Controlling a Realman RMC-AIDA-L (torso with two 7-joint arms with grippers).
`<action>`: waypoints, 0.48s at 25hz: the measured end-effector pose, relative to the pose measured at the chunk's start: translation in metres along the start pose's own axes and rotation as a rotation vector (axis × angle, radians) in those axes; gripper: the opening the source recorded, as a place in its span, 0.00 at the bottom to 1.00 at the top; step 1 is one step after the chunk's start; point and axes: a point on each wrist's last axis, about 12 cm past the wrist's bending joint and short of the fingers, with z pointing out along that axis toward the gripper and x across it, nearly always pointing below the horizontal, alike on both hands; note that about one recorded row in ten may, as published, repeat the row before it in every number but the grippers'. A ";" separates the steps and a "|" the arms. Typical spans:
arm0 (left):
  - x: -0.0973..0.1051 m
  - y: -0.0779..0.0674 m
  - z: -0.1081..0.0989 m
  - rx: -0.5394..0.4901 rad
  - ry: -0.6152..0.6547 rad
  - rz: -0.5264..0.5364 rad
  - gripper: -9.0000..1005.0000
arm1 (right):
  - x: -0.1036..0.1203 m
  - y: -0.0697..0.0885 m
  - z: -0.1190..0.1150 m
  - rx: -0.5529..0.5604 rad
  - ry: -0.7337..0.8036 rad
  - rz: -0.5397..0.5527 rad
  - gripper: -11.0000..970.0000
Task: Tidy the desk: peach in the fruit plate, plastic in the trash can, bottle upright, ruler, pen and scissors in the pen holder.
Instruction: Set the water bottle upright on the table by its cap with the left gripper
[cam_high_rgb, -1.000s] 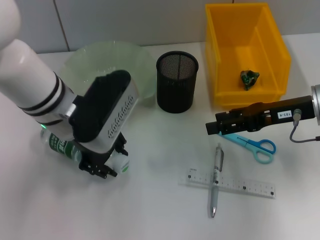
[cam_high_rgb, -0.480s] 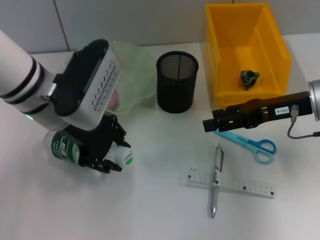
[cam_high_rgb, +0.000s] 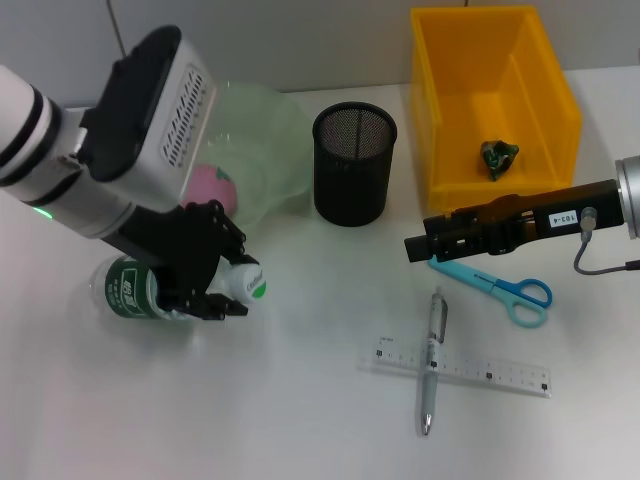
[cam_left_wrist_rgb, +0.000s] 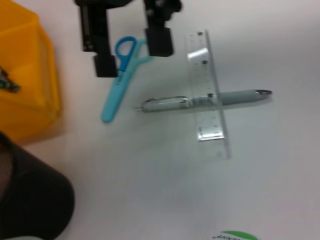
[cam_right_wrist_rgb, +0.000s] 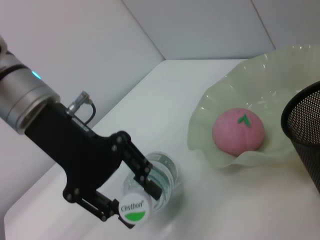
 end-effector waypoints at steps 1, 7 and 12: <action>0.001 0.000 -0.001 -0.005 -0.005 -0.010 0.45 | 0.000 0.000 0.000 0.000 0.000 0.000 0.83; 0.004 0.002 -0.012 -0.041 -0.076 -0.087 0.45 | -0.001 0.000 0.001 -0.002 0.010 -0.006 0.83; 0.009 0.003 -0.018 -0.065 -0.109 -0.158 0.45 | -0.002 0.001 0.002 -0.004 0.013 -0.014 0.83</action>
